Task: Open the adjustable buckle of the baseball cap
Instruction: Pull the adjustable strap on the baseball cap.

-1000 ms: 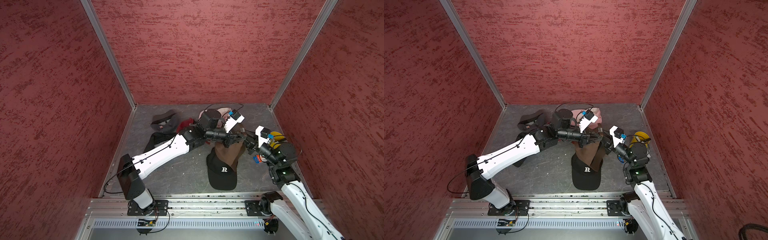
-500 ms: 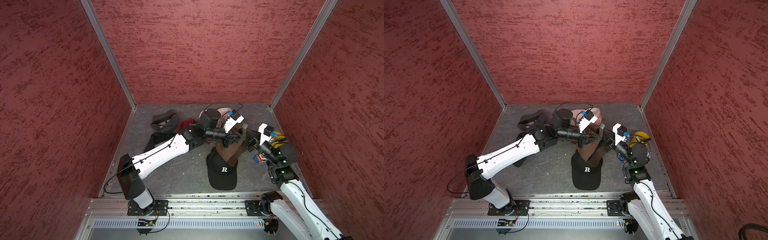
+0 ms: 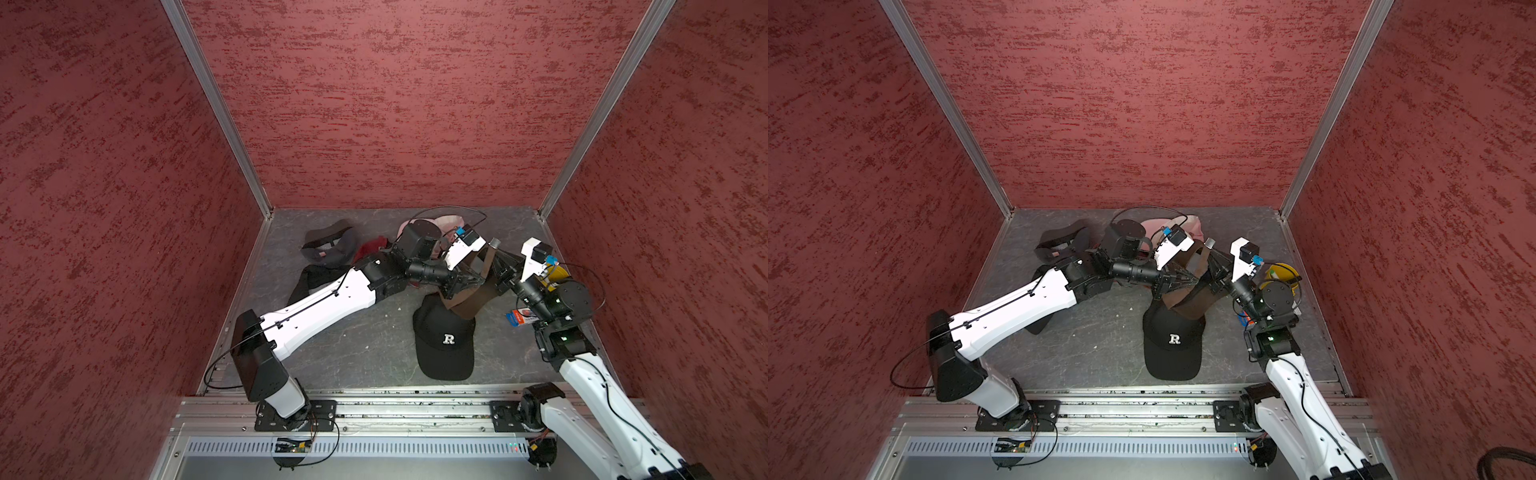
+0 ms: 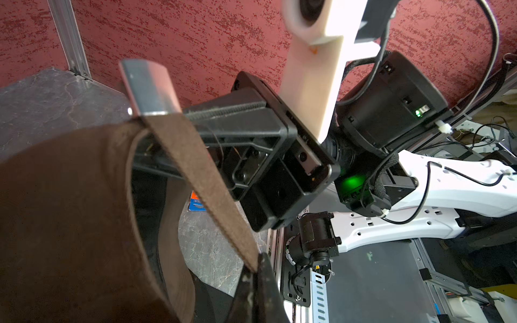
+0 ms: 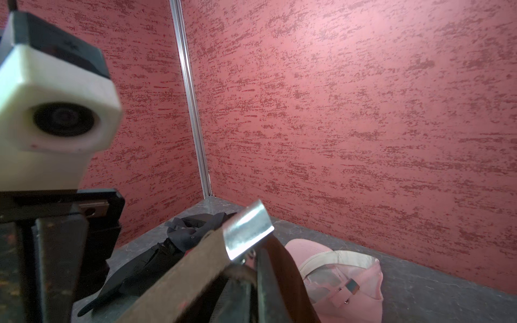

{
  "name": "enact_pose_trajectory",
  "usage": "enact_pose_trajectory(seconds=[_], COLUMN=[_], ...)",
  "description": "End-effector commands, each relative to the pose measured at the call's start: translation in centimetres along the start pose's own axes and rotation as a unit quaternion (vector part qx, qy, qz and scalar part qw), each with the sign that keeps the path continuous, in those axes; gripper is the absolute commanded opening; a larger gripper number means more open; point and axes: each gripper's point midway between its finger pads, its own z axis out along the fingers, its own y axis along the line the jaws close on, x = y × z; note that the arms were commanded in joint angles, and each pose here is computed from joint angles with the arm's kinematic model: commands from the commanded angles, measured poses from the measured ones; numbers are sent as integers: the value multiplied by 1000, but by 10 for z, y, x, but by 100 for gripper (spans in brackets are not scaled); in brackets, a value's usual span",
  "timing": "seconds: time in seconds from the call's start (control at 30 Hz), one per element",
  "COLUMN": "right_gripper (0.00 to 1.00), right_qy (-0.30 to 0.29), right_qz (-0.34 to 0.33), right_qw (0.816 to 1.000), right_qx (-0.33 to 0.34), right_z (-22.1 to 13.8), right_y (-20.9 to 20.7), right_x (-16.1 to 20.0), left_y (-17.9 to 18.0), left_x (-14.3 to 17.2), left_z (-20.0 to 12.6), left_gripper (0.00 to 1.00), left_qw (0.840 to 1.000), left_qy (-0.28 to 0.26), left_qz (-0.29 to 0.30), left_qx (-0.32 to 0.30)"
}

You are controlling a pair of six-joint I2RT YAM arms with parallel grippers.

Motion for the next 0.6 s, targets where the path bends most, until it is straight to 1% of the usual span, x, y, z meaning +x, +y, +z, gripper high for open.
enact_pose_trajectory(seconds=[0.0,0.23,0.27,0.3,0.33,0.4,0.43,0.5,0.57], right_gripper=[0,0,0,0,0,0,0,0,0], right_qy=[-44,-48,-49,-52,-53,-59,-61,-66,-72], right_qz=[0,-3,-1,4,11,37,47,67,85], right_qw=[999,994,994,993,993,988,985,981,976], right_qx=[26,93,98,103,108,139,152,171,185], right_z=[2,1,1,1,1,-1,-1,-2,-3], right_y=[-5,-26,-27,-29,-31,-41,-46,-53,-58], right_x=[-34,-50,-53,-56,-57,-61,-63,-65,-67], left_y=[-4,1,5,11,16,25,28,32,36], left_x=[9,-8,-11,-13,-16,-27,-32,-48,-59], left_z=[-8,-9,-8,-8,-9,-15,-18,-27,-36], left_gripper=[0,0,0,11,19,35,42,50,55], left_qw=[1000,999,999,998,997,992,990,983,973], left_qy=[11,-34,-39,-44,-50,-75,-87,-123,-152], left_qz=[6,17,16,14,14,18,22,31,38], left_qx=[-3,-17,-29,-45,-61,-96,-108,-136,-168])
